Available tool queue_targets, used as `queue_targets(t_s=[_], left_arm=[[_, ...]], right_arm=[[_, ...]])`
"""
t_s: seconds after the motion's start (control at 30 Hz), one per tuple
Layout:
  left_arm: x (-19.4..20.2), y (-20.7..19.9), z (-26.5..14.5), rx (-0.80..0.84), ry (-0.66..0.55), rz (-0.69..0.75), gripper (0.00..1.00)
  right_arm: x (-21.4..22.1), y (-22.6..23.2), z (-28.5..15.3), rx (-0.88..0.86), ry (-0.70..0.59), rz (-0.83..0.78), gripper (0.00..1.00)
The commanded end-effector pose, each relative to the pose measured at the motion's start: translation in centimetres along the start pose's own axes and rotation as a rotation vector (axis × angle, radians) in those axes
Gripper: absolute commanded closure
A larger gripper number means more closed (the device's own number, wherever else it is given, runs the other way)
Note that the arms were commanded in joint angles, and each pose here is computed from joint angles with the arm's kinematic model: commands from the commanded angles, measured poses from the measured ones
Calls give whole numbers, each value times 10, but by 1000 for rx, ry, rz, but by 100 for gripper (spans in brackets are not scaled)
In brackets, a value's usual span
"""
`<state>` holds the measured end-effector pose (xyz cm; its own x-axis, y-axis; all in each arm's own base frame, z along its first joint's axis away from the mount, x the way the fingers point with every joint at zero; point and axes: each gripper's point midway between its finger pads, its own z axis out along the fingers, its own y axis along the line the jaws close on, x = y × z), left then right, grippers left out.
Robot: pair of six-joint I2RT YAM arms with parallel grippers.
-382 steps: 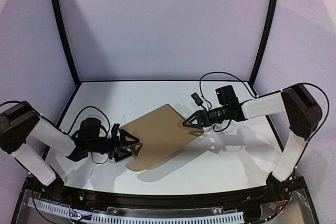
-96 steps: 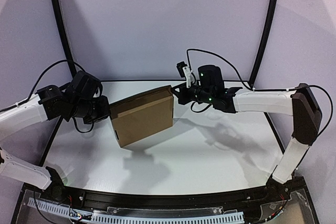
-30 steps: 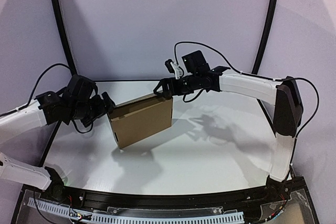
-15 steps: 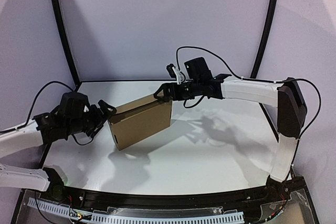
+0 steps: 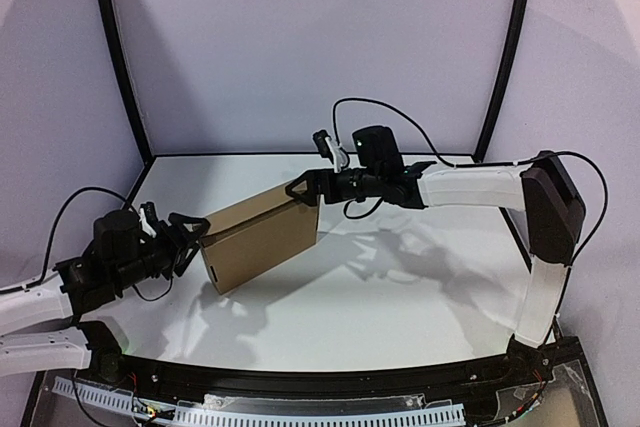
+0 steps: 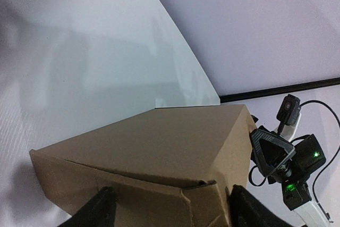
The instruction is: Fold the paper box
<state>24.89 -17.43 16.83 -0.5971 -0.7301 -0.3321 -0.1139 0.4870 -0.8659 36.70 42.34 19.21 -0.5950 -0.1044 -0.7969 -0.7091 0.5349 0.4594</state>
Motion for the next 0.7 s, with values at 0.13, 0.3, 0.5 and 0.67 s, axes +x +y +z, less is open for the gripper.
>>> queue_targets(t_s=[0.13, 0.3, 0.5, 0.67], left_arm=[[28, 112, -7, -321, 63, 22, 54], [32, 126, -5, -374, 74, 17, 76], [34, 136, -7, -418, 76, 10, 92], [31, 127, -8, -390, 73, 35, 87]], right_arm=[[77, -60, 9, 162, 152, 57, 2], [86, -65, 11, 166, 154, 77, 2], [79, -57, 11, 118, 153, 119, 3], [40, -35, -3, 67, 92, 104, 2]])
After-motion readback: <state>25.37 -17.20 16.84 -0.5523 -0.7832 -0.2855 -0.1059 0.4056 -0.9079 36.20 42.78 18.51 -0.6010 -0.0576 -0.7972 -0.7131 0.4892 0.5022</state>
